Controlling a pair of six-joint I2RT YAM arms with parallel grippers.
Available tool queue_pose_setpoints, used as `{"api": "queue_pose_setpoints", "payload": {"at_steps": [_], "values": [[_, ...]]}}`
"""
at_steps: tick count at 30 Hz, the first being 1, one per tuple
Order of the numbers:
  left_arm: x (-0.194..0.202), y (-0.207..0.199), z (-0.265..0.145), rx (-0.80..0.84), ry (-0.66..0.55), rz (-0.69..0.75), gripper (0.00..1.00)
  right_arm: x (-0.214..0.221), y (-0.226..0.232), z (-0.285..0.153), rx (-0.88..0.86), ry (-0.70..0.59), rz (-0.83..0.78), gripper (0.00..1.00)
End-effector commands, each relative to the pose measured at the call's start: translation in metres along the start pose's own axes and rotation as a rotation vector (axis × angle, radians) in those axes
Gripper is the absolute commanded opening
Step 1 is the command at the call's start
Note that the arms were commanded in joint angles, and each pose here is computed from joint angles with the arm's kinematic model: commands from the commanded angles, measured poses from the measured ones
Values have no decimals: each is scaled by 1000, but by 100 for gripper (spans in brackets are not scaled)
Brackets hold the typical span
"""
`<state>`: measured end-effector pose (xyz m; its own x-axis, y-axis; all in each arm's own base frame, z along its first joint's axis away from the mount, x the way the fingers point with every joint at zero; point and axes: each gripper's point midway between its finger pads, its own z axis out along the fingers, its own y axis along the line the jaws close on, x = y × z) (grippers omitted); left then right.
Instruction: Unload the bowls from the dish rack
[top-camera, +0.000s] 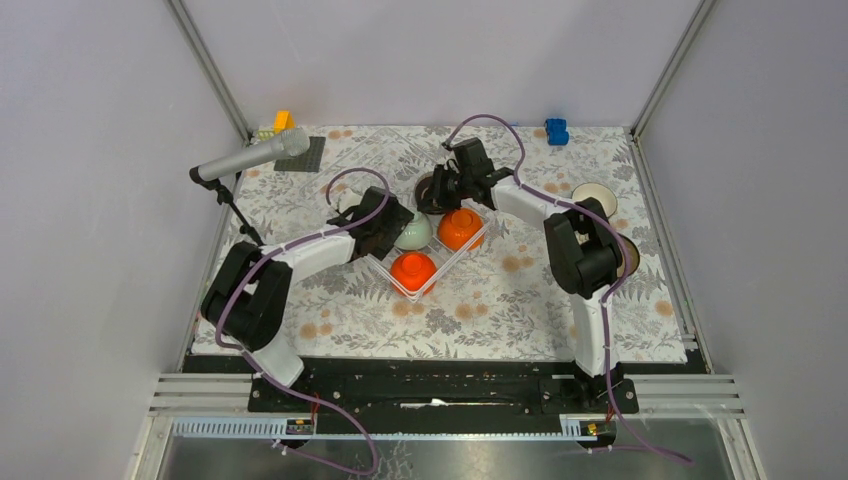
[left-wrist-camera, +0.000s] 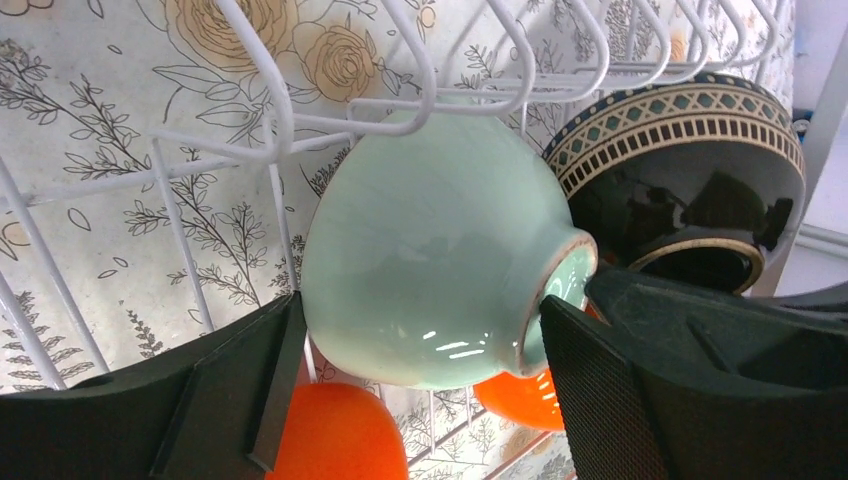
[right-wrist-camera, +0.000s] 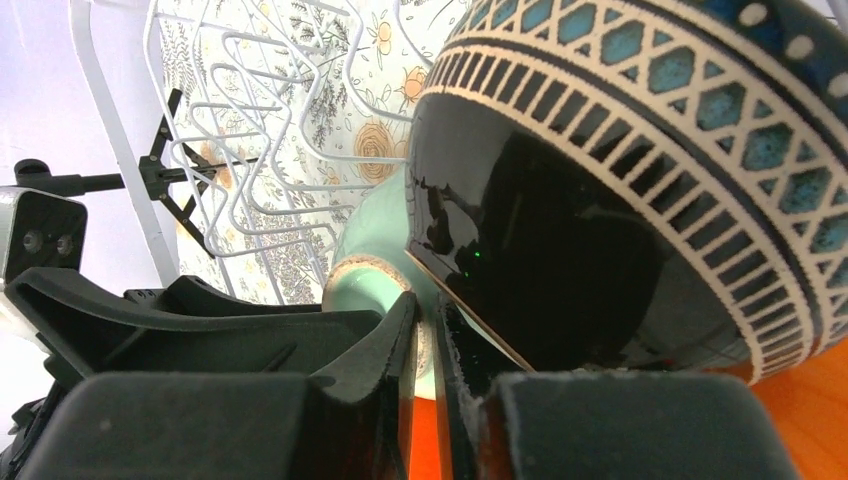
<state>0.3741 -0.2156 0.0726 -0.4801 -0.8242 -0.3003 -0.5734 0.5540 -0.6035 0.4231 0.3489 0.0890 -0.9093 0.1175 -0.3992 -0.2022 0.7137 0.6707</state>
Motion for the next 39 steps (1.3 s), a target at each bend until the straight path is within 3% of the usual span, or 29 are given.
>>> {"api": "queue_pose_setpoints", "payload": {"at_steps": [1, 13, 21, 30, 39], "values": [[-8, -13, -11, 101, -43, 21, 89, 5, -37, -6, 120, -12, 30, 17], [-7, -30, -28, 211, -26, 54, 74, -5, -12, -41, 85, -76, -16, 35], [-1, -48, -36, 303, 13, 95, 70, -6, -8, -50, 83, -90, -35, 44], [-7, -65, -58, 440, -24, 164, 62, -9, 2, -71, 79, -130, -84, 46], [-17, -71, -74, 455, -65, 217, 59, -7, 13, -88, 44, -151, -151, 49]]}}
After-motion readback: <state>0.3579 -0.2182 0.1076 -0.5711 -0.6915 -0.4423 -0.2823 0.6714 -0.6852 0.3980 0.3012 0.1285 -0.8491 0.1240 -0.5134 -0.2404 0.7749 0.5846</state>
